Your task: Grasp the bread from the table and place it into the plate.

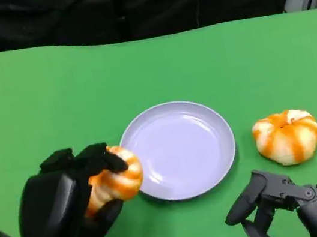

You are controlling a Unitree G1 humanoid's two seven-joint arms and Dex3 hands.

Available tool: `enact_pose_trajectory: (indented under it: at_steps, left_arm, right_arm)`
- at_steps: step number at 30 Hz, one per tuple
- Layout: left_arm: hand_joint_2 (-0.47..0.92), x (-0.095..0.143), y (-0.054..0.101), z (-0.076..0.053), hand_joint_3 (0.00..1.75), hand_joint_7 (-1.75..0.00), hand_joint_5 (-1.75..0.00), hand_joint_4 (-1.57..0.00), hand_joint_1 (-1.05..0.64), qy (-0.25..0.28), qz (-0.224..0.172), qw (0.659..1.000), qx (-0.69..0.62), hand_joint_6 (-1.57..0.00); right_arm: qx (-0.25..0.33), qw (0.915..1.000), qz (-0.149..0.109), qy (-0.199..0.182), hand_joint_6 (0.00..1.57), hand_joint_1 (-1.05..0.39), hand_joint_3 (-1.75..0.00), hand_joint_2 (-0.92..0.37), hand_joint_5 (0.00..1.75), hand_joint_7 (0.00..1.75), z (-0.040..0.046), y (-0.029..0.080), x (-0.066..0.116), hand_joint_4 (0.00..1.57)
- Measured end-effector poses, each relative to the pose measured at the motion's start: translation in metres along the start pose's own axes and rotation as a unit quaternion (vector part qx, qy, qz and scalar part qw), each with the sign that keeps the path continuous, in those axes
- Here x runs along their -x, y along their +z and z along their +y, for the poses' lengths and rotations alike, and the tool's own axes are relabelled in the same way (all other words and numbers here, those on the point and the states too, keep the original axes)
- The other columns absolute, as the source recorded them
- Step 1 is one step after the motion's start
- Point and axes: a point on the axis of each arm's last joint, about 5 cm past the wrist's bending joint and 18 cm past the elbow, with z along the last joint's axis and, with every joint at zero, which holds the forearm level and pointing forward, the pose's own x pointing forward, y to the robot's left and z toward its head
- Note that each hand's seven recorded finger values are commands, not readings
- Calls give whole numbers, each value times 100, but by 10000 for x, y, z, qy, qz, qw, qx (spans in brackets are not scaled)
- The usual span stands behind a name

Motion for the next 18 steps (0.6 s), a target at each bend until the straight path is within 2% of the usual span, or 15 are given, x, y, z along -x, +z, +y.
enact_pose_trajectory:
  at_steps: [4,8,14,16,18]
  left_arm:
    - [23,-164,90,4,151,-135,-174,-91,-13,72,-296,9995,90,-86]
    - [24,-324,204,-73,147,-140,-175,-92,-13,-60,-606,9979,203,-85]
    - [23,-385,237,-121,145,-143,-175,-92,-15,-120,-678,9974,226,-83]
    - [22,-449,242,-182,144,-145,-175,-92,-15,-290,-695,9969,222,-83]
    - [24,-535,264,-262,134,-145,-175,-91,-16,-531,-693,9959,219,-81]
  right_arm:
    - [4,10000,-19,1,71,-16,-116,-45,157,121,1,3,-7,79]
    - [15,10000,-13,7,71,-16,-114,-45,158,121,-4,0,-2,79]
    - [21,10000,-2,14,71,-15,-114,-45,158,122,-6,-3,4,80]
    - [24,10000,-7,10,71,-15,-115,-45,157,122,-7,-3,8,80]
    - [20,10000,-31,9,72,-16,-116,-44,157,122,-4,0,10,81]
